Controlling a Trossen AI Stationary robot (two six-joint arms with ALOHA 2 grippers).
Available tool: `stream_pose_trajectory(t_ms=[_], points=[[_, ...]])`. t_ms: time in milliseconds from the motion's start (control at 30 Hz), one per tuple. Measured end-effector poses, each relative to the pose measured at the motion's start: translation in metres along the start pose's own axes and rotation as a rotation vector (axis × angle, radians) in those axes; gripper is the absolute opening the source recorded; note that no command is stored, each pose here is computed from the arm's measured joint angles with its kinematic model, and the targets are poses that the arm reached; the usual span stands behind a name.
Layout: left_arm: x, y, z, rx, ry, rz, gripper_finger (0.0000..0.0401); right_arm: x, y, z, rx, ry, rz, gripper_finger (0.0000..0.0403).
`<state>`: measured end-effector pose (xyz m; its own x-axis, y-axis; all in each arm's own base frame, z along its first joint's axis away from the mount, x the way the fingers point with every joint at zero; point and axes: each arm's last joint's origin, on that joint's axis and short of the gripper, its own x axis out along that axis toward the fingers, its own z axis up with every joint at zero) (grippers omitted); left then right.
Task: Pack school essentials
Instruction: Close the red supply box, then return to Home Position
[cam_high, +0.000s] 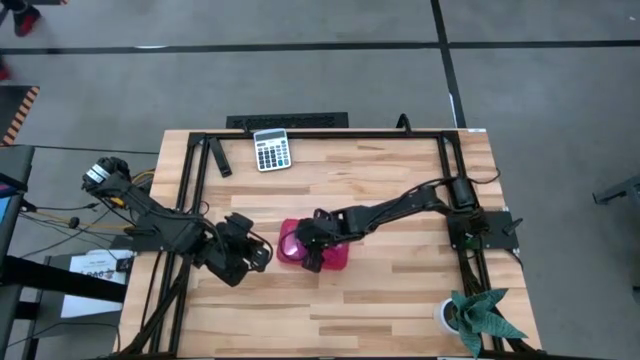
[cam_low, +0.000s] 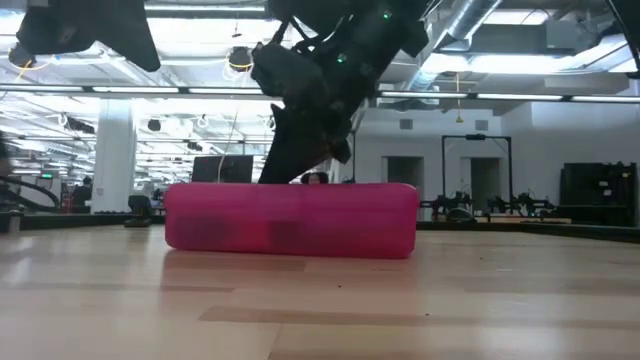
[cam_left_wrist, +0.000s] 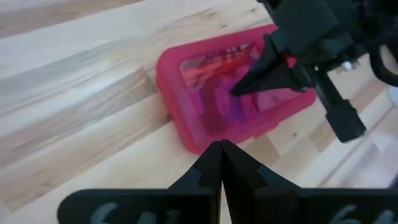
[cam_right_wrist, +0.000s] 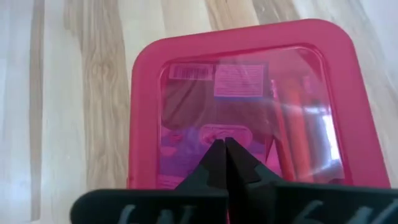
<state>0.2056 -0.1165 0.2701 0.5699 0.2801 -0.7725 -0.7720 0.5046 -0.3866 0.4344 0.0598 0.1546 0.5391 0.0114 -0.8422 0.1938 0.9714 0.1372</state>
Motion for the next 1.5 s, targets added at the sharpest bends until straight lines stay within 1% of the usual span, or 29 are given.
stream_pose_trajectory(t_ms=[100,200,233,367,467,500,567,667,733,800,833,900,933,1000,1067,1100,1167,1233,1300,1400,1433,1500], points=[[0.0,0.001,-0.001,0.016,-0.001,0.004,0.0,-0.013,0.001,0.004,0.002,-0.025,-0.004,0.0003],[-0.002,0.0,0.0,0.052,0.015,-0.011,0.0,-0.035,0.001,0.008,0.004,-0.037,-0.001,0.0003],[-0.005,0.0,0.001,0.07,0.018,-0.022,0.0,-0.045,0.002,0.011,0.005,-0.061,0.003,0.0003],[-0.024,-0.005,0.011,0.113,-0.027,-0.102,0.0,-0.098,0.003,0.026,0.013,-0.184,0.036,0.0003],[-0.041,-0.012,0.021,0.159,-0.103,-0.178,0.0,-0.124,0.005,0.026,0.0,-0.205,0.044,0.0004],[-0.047,-0.015,0.025,0.191,-0.13,-0.211,0.0,-0.135,0.009,0.024,-0.013,-0.211,0.051,0.0005],[-0.063,-0.021,0.032,0.3,-0.172,-0.288,0.0,-0.169,0.018,0.02,-0.063,-0.265,0.085,0.0007],[-0.097,-0.031,0.045,0.52,-0.253,-0.411,0.0,-0.229,0.029,0.009,-0.168,-0.374,0.137,0.0008],[-0.121,-0.03,0.06,0.605,-0.325,-0.457,0.0,-0.264,0.028,-0.006,-0.217,-0.449,0.129,0.0009],[-0.141,-0.021,0.076,0.6,-0.383,-0.469,0.0,-0.302,0.021,-0.022,-0.246,-0.521,0.087,0.0009],[-0.148,-0.015,0.083,0.59,-0.414,-0.471,0.0,-0.322,0.013,-0.03,-0.238,-0.559,0.056,0.0009],[-0.156,0.0,0.092,0.582,-0.465,-0.463,0.0,-0.352,-0.006,-0.055,-0.21,-0.571,-0.023,0.0009],[-0.156,0.008,0.094,0.574,-0.482,-0.453,0.0,-0.36,-0.015,-0.068,-0.168,-0.558,-0.06,0.0009],[-0.154,0.026,0.094,0.555,-0.497,-0.445,0.0,-0.369,-0.031,-0.091,-0.077,-0.578,-0.13,0.0008],[-0.148,0.045,0.092,0.524,-0.495,-0.458,0.0,-0.367,-0.042,-0.114,-0.054,-0.624,-0.177,0.0007],[-0.143,0.054,0.089,0.507,-0.497,-0.464,0.0,-0.366,-0.047,-0.125,-0.039,-0.659,-0.178,0.0007],[-0.131,0.07,0.083,0.463,-0.509,-0.478,0.0,-0.364,-0.062,-0.15,0.019,-0.726,-0.136,0.0007],[-0.118,0.086,0.076,0.428,-0.526,-0.489,0.0,-0.362,-0.077,-0.172,0.106,-0.807,-0.082,0.0007],[-0.105,0.102,0.068,0.395,-0.518,-0.487,0.0,-0.35,-0.089,-0.191,0.183,-0.85,-0.049,0.0007],[-0.086,0.127,0.058,0.351,-0.502,-0.458,0.0,-0.326,-0.104,-0.221,0.304,-0.829,0.017,0.0007],[-0.08,0.135,0.055,0.329,-0.492,-0.448,0.0,-0.321,-0.109,-0.23,0.319,-0.815,0.021,0.0007],[-0.067,0.145,0.046,0.199,-0.45,-0.466,0.0,-0.306,-0.118,-0.25,0.346,-0.751,0.029,0.0007]])
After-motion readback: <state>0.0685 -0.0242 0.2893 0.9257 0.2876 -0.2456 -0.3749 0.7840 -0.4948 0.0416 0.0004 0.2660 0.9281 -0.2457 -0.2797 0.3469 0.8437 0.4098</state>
